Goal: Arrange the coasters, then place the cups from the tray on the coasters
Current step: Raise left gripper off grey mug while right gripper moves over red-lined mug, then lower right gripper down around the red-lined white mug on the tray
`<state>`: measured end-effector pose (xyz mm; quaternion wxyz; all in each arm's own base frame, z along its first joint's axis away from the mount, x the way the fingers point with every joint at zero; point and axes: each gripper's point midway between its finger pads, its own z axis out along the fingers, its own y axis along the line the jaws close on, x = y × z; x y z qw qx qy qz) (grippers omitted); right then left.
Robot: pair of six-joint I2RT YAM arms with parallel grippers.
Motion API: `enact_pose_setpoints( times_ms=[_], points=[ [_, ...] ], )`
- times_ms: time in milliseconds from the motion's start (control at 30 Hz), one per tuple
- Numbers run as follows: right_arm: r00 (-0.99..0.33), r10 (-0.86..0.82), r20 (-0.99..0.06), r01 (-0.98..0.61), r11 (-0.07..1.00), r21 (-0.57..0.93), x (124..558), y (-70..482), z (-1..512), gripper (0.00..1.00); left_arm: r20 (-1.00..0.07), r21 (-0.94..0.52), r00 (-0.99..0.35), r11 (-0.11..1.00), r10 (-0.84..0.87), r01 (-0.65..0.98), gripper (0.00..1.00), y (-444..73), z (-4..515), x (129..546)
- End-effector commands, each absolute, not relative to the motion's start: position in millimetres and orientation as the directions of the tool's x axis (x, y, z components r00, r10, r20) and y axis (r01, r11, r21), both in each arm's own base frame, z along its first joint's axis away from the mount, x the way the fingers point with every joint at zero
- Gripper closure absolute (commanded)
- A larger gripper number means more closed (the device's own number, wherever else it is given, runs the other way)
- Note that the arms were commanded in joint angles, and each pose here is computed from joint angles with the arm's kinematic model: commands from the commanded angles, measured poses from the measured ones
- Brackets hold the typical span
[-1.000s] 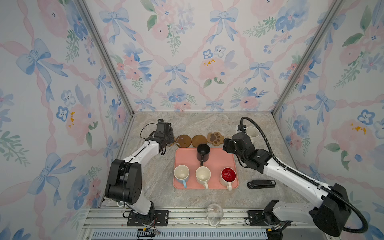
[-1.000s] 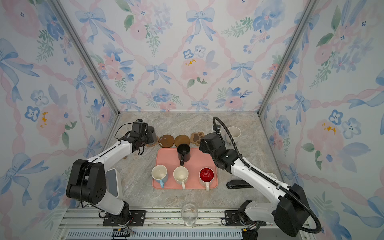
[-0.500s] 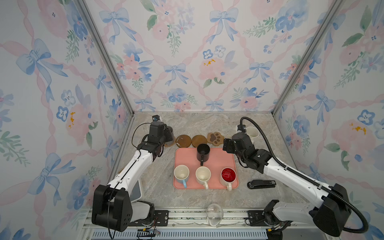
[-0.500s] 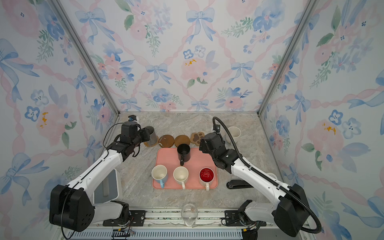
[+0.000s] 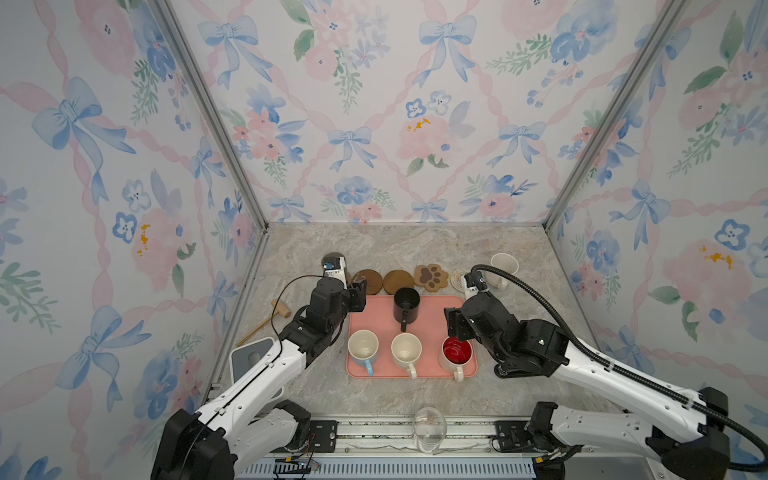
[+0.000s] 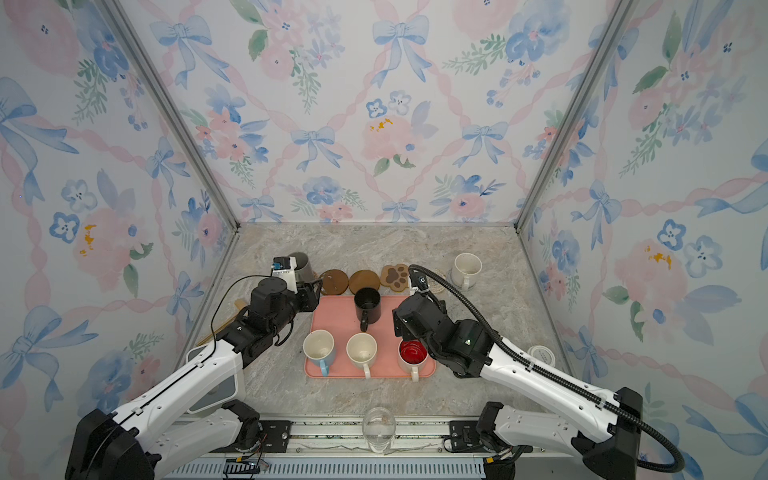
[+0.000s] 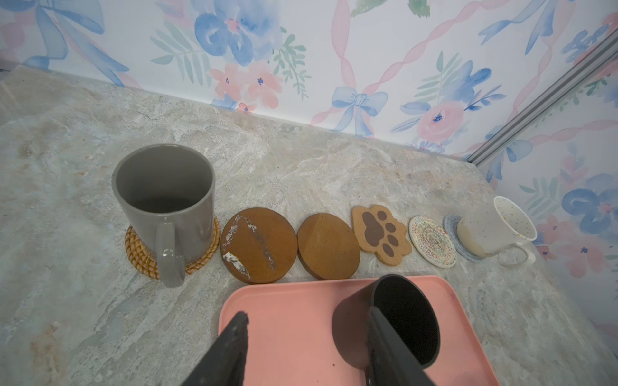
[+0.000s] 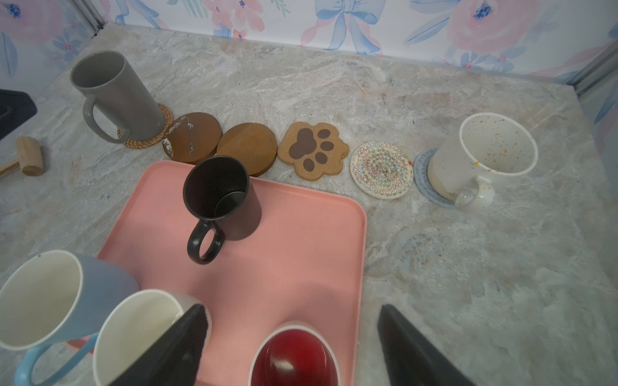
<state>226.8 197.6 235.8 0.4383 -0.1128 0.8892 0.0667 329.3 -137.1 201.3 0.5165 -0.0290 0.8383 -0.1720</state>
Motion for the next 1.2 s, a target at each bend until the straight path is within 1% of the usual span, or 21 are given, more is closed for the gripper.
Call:
enact_pose_setpoints(
  times_ms=[0, 233, 400, 700, 933, 1167],
  points=[
    [-0.639, -0.192, -0.745, -0.201, 0.976, -0.080, 202, 162, 215, 0.17, -0.869, -0.353, -0.420, 0.923, -0.261, 0.156, 0.45, -141, 205, 326],
    [-0.716, -0.197, -0.670, -0.175, 0.979, -0.101, 176, 149, 184, 0.18, -0.884, -0.343, -0.398, 0.920, -0.247, 0.190, 0.43, -143, 203, 314],
    [-0.751, -0.206, -0.628, -0.182, 0.978, -0.104, 161, 151, 166, 0.18, -0.889, -0.362, -0.372, 0.907, -0.266, 0.217, 0.42, -142, 206, 304],
    [-0.824, -0.154, -0.545, -0.169, 0.985, -0.024, 137, 161, 128, 0.24, -0.903, -0.354, -0.340, 0.903, -0.263, 0.243, 0.40, -140, 207, 298],
    [-0.843, -0.120, -0.525, -0.170, 0.984, 0.048, 132, 181, 103, 0.31, -0.898, -0.351, -0.366, 0.900, -0.245, 0.260, 0.40, -148, 202, 303],
    [-0.852, -0.135, -0.507, -0.181, 0.983, 0.043, 132, 191, 88, 0.35, -0.887, -0.375, -0.383, 0.886, -0.258, 0.271, 0.39, -156, 200, 307]
  ],
)
